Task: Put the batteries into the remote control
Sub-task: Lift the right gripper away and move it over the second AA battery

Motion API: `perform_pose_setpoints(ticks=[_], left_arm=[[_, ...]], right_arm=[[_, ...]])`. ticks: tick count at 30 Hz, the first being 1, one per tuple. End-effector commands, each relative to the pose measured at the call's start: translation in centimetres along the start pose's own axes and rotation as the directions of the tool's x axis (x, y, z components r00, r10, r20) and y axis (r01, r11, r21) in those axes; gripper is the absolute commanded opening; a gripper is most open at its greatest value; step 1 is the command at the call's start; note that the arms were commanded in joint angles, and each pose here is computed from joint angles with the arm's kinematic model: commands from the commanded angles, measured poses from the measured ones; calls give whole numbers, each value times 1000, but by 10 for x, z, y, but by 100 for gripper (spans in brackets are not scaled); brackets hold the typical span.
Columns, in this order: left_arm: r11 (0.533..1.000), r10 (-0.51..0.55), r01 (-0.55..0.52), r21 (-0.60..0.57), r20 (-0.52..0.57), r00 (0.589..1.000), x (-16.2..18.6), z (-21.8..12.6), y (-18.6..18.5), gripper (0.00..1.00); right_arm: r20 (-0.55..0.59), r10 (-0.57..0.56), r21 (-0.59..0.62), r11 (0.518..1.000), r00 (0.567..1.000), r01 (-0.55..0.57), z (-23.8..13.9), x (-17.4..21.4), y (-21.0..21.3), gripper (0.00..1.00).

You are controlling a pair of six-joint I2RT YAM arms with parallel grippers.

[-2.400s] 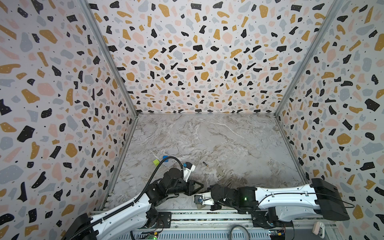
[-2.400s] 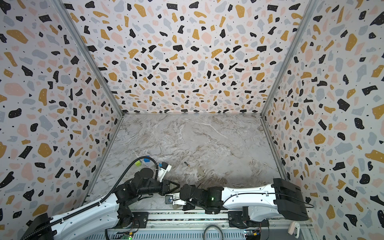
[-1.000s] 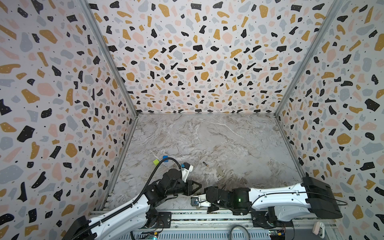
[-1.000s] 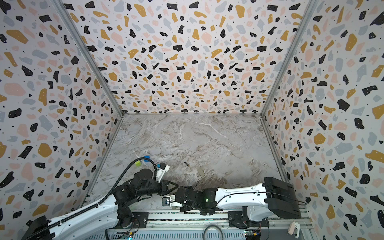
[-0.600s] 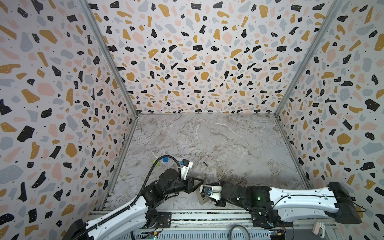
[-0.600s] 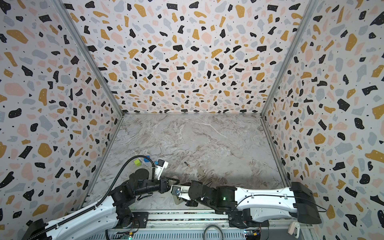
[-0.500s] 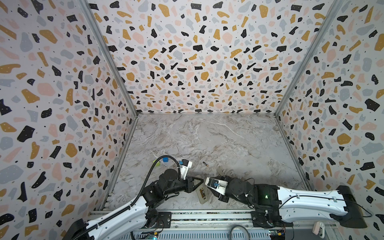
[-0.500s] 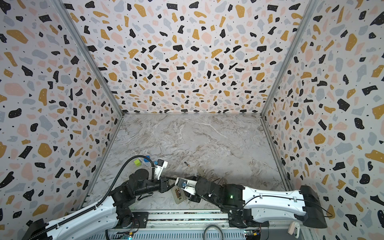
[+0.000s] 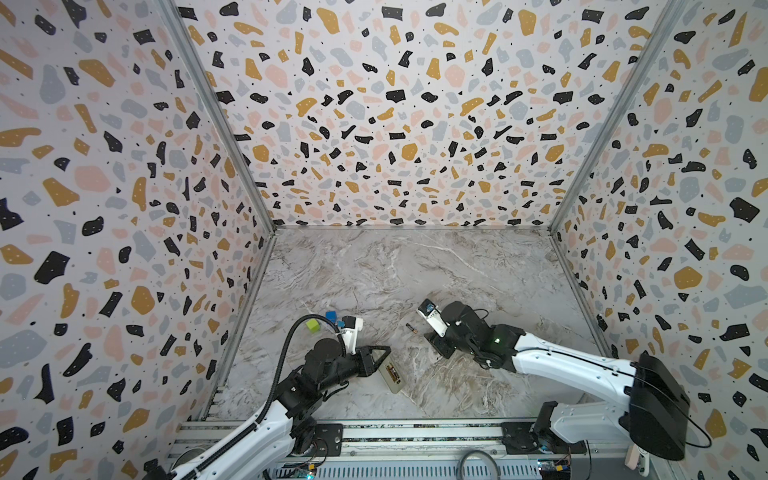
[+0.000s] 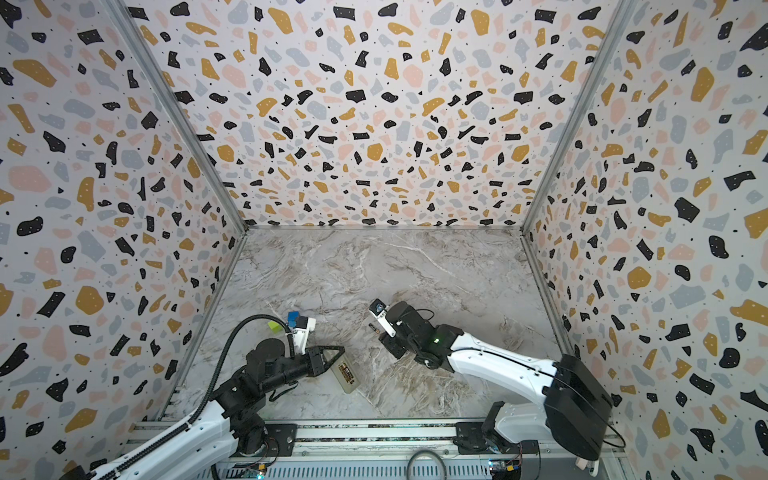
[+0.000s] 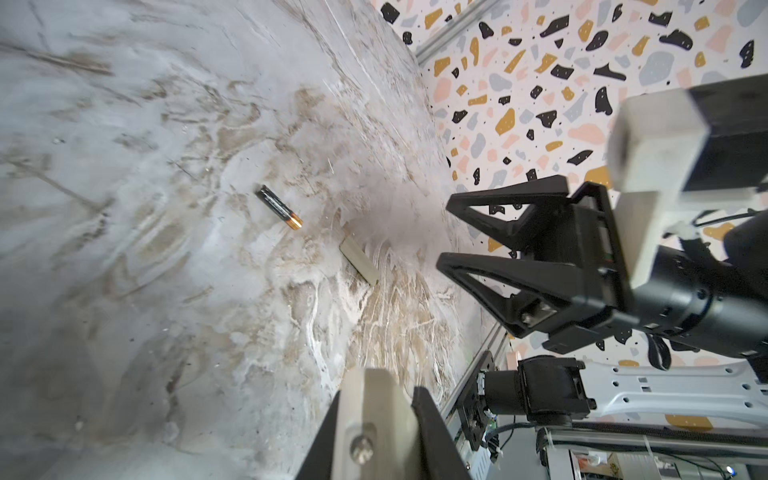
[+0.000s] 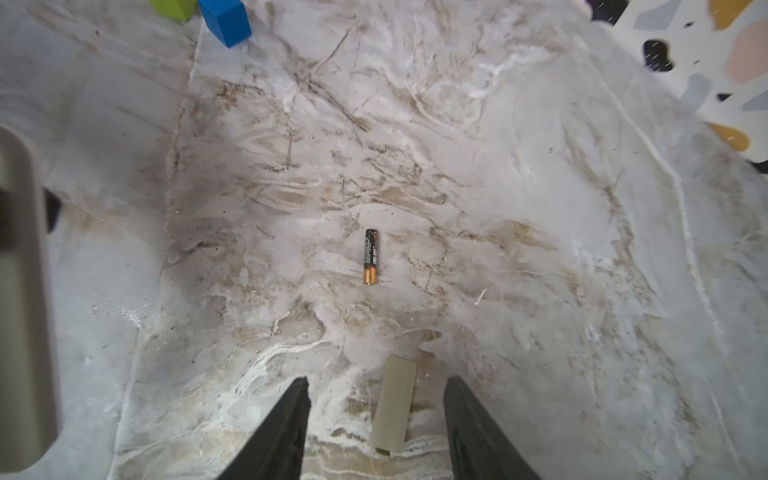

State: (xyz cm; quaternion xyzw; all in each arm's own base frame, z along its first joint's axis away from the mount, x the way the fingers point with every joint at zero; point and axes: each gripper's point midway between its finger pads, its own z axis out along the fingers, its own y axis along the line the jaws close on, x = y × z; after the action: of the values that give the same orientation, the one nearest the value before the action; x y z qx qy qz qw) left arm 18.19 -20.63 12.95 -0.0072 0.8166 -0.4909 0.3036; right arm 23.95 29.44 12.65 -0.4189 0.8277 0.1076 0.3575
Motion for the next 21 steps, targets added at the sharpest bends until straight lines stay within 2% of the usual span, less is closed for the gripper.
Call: perform_pose_setpoints(ticks=[1,10,21], left_arm=[[1000,-3,2,21,21,1000,-3,-3,0,0],[999,-10,6,54,72,997,-8,-7,5,0],[998,-10,5,67,81,997,-7,-7,6,0]], right_arm=[[-38,17,-45,999,999,-19,17,-9,1,53],[-147,40,-66,997,988,-51,73,3,-4,49],[-182,71,-94,992,981,-89,107,16,-4,43]])
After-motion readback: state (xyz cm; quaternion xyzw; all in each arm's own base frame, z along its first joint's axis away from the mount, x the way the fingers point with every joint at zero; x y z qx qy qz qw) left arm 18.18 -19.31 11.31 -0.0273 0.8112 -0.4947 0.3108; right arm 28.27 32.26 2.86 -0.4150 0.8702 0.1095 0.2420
